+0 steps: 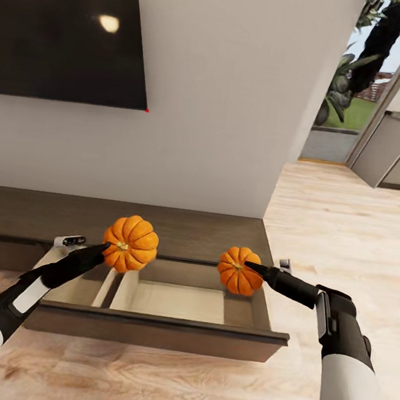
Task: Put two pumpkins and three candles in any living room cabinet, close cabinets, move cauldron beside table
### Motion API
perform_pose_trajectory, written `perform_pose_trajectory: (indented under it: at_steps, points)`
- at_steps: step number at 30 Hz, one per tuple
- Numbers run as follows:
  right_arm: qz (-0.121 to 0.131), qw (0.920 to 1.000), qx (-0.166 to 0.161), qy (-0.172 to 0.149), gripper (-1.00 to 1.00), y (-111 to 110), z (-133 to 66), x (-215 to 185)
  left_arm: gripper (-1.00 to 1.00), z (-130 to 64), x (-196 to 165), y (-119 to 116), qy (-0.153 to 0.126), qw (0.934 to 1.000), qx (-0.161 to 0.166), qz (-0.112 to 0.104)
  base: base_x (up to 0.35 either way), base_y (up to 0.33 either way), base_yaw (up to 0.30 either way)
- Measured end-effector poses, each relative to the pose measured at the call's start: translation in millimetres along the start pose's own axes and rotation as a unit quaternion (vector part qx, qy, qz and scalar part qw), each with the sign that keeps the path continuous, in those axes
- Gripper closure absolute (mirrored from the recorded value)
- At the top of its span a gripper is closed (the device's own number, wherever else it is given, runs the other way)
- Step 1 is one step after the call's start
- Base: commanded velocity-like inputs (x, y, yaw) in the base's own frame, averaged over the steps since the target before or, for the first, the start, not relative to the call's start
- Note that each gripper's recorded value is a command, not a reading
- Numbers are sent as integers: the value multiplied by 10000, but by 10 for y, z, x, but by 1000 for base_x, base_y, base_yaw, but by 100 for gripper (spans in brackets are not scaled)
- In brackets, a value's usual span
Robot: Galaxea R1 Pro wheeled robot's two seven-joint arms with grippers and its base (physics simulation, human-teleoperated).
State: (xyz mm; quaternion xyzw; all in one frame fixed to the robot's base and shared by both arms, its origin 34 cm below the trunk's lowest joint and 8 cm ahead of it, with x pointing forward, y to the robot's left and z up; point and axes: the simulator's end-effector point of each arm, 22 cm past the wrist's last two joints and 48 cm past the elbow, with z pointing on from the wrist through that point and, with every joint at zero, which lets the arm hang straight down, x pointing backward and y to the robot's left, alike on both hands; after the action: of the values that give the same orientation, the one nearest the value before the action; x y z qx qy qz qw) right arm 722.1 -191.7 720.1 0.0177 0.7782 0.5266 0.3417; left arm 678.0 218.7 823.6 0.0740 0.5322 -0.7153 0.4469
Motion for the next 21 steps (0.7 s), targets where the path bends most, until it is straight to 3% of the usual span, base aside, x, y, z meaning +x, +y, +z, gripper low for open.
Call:
perform_pose_trajectory:
  at_steps: [2, 3, 5, 7, 9, 11, 14, 17, 21]
  points:
    - [70, 9999, 45, 56, 100, -70, 30, 77, 100, -6, 22, 62, 15, 9999, -134, -14, 335, 0, 0]
    - [108, 9999, 88, 100, 100, -137, 58, 150, 100, -6, 72, 197, 39, 9991, -414, -54, 335, 0, 0]
    - [175, 9995, 201, 159, 100, -265, 98, 270, 100, 28, 268, 461, 89, 9959, -865, -249, 335, 0, 0]
    - [223, 9991, 301, 193, 100, -371, 126, 365, 100, 55, 458, 618, 127, 9929, -1093, -455, 333, 0, 0]
    - [252, 9988, 363, 227, 100, -454, 145, 451, 100, 73, 652, 720, 208, 9904, -1222, -608, 246, 0, 0]
    - [304, 9984, 401, 271, 100, -520, 157, 537, 100, 61, 781, 788, 282, 9888, -1323, -628, 97, 0, 0]
    - [464, 9975, 411, 334, 100, -578, 188, 661, 100, -27, 877, 880, 302, 9863, -1495, -634, 36, 0, 0]
    - [627, 9963, 410, 418, 100, -622, 218, 791, 100, -193, 1024, 1000, 331, 9808, -1750, -796, 8, 0, 0]
    - [794, 9947, 420, 504, 100, -662, 239, 921, 100, -273, 1157, 1064, 351, 9768, -1886, -952, 1, 0, 0]
